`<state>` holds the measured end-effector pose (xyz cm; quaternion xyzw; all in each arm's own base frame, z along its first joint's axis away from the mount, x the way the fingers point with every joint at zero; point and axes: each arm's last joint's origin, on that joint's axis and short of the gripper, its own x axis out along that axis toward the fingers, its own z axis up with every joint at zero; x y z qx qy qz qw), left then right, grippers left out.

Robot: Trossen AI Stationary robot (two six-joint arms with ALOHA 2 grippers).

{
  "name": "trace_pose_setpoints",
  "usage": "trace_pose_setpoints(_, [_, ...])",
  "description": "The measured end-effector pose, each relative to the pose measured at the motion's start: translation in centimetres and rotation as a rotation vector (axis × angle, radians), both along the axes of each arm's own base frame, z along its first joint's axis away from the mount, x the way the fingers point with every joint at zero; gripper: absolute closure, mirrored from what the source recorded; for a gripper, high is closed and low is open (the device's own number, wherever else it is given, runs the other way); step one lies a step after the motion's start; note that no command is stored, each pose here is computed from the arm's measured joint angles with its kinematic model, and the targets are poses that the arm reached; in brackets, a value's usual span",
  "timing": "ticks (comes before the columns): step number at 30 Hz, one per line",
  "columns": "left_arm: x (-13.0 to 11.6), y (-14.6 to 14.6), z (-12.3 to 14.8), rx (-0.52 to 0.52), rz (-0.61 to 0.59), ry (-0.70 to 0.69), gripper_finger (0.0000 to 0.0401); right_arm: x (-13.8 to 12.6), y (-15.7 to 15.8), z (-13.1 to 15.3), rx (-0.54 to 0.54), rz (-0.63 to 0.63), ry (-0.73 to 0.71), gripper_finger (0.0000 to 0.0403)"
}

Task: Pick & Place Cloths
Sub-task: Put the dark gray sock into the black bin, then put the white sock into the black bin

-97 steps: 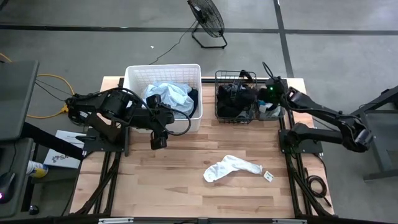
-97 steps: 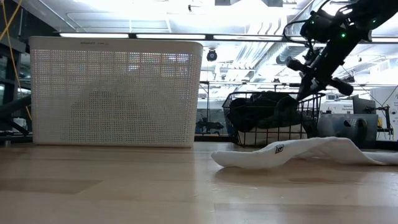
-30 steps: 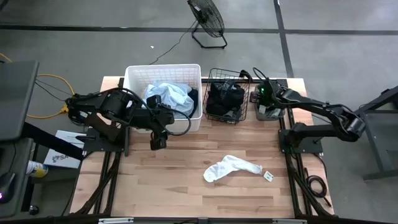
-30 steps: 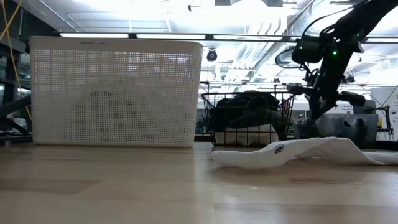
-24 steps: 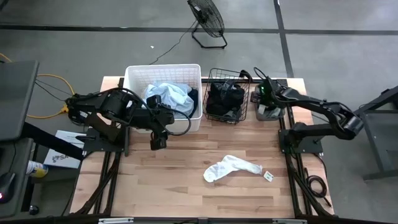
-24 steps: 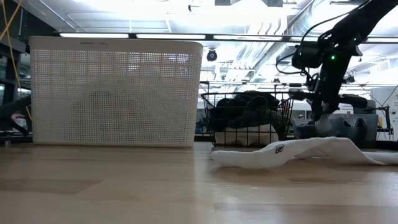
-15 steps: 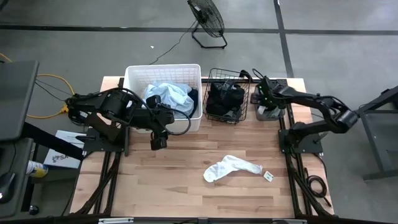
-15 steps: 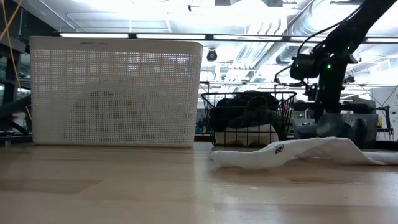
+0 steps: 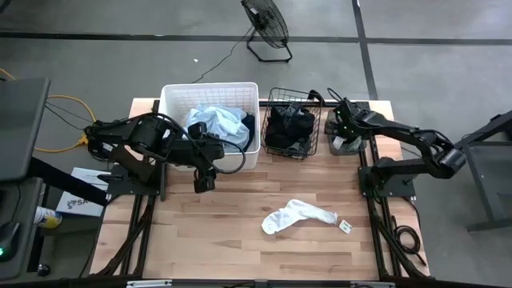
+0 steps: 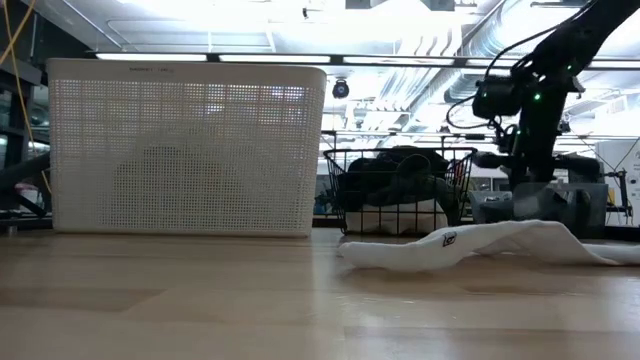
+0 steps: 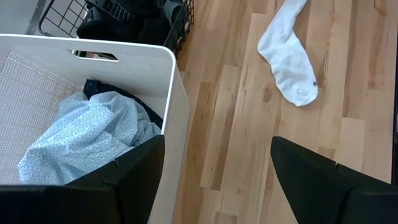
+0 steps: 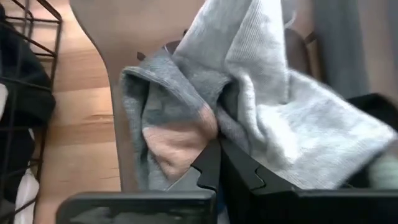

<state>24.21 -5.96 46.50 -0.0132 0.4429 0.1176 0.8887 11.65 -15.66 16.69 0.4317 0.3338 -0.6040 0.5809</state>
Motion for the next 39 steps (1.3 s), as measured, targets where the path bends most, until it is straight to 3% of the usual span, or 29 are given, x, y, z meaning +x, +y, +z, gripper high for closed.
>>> trace_pose_setpoints(7, [0.0,0.0,0.0,0.002,0.002,-0.002,0.0112,-0.6,0.8,1.8,-0.063,0.069,-0.043,0.0376])
trace_pose_setpoints(12, [0.0,0.0,0.0,0.0,0.004,-0.003,0.0112,-1.2,1.6,2.9,-0.093,0.072,-0.072,0.0325])
trace_pose_setpoints(18, [0.0,0.0,0.0,-0.005,0.01,-0.004,0.0112,-1.5,2.9,4.6,-0.088,0.174,-0.267,0.0256])
trace_pose_setpoints(22, [0.0,0.0,0.0,-0.01,0.022,-0.007,0.0112,-1.3,4.1,5.6,-0.041,0.304,-0.441,0.023])
trace_pose_setpoints(27, [0.0,0.1,0.0,0.0,0.03,-0.012,0.0112,-1.1,6.3,6.6,0.062,0.429,-0.61,0.0227])
trace_pose_setpoints(34, [0.0,0.1,0.0,0.0,0.031,-0.012,0.0112,-0.9,10.1,7.1,0.238,0.577,-0.676,0.0233])
trace_pose_setpoints(39, [0.0,0.1,0.0,-0.003,0.034,-0.013,0.0112,-0.3,12.4,7.2,0.3,0.619,-0.665,0.0233])
